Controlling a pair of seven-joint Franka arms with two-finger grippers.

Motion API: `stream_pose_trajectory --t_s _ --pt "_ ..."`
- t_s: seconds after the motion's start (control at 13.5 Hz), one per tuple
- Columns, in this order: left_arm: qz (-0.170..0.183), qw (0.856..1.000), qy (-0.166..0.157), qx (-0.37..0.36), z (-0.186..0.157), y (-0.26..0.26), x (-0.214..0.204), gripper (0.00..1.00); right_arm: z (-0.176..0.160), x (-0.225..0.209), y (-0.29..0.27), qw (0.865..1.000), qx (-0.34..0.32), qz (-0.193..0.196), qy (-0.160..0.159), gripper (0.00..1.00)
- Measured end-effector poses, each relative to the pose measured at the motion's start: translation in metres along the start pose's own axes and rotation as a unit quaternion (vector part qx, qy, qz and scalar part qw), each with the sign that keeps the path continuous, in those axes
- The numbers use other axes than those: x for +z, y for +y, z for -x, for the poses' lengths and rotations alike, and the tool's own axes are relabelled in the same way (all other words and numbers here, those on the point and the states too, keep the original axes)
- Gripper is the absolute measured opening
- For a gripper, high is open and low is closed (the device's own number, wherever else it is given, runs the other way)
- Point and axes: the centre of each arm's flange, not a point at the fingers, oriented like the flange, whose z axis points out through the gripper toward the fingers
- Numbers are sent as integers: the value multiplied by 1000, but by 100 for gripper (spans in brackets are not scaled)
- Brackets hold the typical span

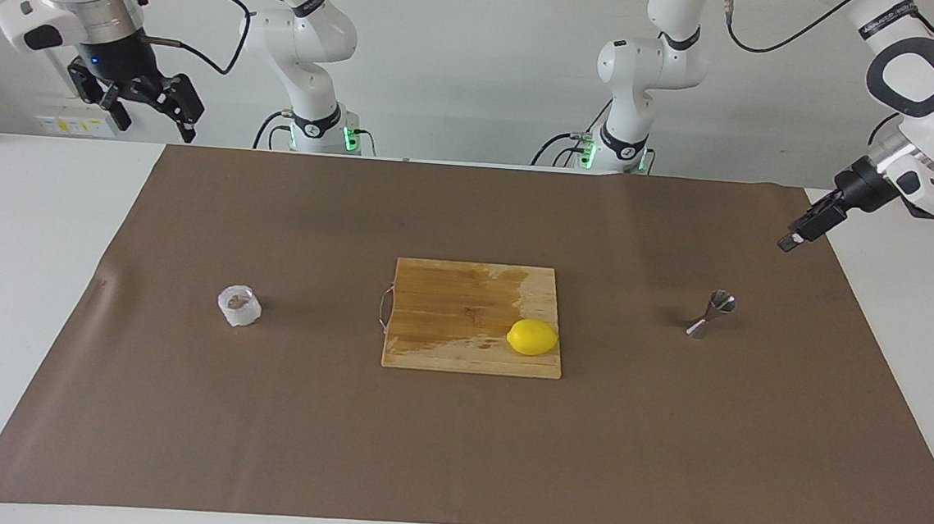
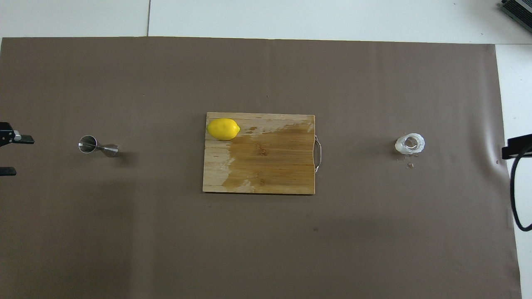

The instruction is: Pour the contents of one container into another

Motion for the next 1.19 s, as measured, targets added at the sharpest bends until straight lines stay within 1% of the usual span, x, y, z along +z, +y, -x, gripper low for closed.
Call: stream_pose_trajectory --t_s 0.15,0.37,0.44,0.67,0.82,0.96,1.19 --pt "22 998 0 -58 -11 -4 10 100 1 -1 -3 1000 -6 -1 1 100" --pt "54 989 2 -138 -21 -10 31 100 1 -2 -7 1000 -9 -2 2 100" --pt "59 986 0 -156 -22 -14 38 100 1 -2 -7 1000 -8 -2 2 100" --pt "86 974 -15 -207 -32 -37 48 100 1 -3 -8 1000 6 -27 1 100" --pt "91 968 -25 -233 -43 -51 61 100 -3 -9 -5 1000 8 -27 3 100" --pt "96 960 -38 -261 -54 -63 80 100 -11 -12 -9 1000 -22 -22 4 100" --pt "118 942 -67 -306 -57 -83 107 100 -14 -10 -17 999 -33 -21 0 100"
